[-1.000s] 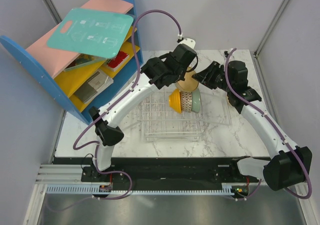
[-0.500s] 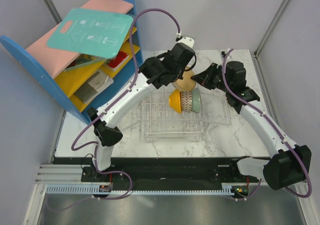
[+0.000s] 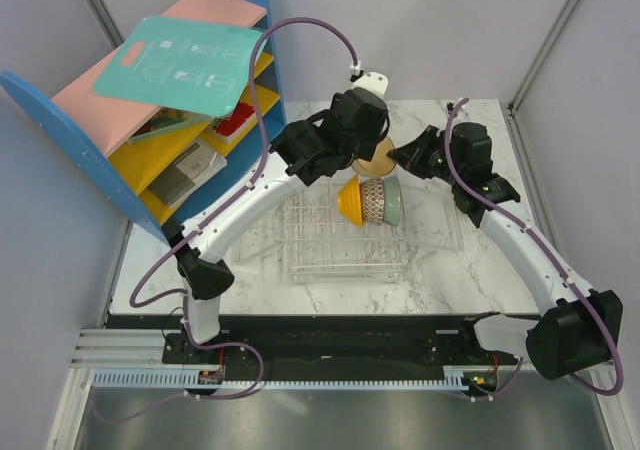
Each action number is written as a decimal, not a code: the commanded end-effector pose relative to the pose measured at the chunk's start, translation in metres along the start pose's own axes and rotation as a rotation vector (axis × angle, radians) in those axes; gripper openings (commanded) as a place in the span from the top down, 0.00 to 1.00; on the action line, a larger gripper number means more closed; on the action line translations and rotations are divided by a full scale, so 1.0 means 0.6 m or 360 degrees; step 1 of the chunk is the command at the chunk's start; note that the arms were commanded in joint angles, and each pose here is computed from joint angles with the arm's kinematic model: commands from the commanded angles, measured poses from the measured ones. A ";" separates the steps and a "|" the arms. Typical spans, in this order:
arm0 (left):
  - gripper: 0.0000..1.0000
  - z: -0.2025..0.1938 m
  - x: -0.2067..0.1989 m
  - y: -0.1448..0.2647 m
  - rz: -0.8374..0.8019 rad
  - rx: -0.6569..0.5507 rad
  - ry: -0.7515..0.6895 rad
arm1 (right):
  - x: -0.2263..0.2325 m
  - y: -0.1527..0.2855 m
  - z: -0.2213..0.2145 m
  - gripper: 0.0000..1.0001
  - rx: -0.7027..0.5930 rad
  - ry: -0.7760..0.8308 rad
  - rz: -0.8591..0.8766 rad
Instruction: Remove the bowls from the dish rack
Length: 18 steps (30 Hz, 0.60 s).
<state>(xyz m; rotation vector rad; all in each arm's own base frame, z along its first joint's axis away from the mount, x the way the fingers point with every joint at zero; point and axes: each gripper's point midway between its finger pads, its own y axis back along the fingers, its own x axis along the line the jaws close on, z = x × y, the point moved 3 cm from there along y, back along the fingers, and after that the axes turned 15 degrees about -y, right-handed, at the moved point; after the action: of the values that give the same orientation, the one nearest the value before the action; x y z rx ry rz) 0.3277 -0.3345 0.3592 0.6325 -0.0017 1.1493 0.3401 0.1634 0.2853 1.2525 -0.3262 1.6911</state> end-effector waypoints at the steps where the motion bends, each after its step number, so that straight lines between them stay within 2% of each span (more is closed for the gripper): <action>1: 0.38 0.029 0.039 0.045 0.0054 -0.0179 0.0084 | 0.030 0.011 0.024 1.00 -0.0110 0.0054 0.0083; 3: 0.36 0.038 0.051 0.060 0.0052 -0.0247 0.0142 | 0.026 0.013 0.024 1.00 -0.0123 0.0062 0.0066; 7: 0.35 0.024 0.061 0.063 0.0065 -0.0236 0.0165 | 0.024 0.018 0.029 1.00 -0.0160 0.0076 0.0051; 13: 0.35 0.001 0.097 0.073 0.0219 -0.0202 0.0224 | 0.031 0.031 0.048 1.00 -0.0257 0.0120 0.0026; 18: 0.32 -0.029 0.147 0.086 0.0369 -0.0179 0.0371 | 0.001 0.058 0.083 1.00 -0.0477 0.0136 -0.0154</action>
<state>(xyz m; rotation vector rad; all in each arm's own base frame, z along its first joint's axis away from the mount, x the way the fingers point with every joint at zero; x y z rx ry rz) 0.3172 -0.2729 0.3709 0.5407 0.0065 1.2938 0.3393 0.1399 0.2807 1.1238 -0.3003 1.5932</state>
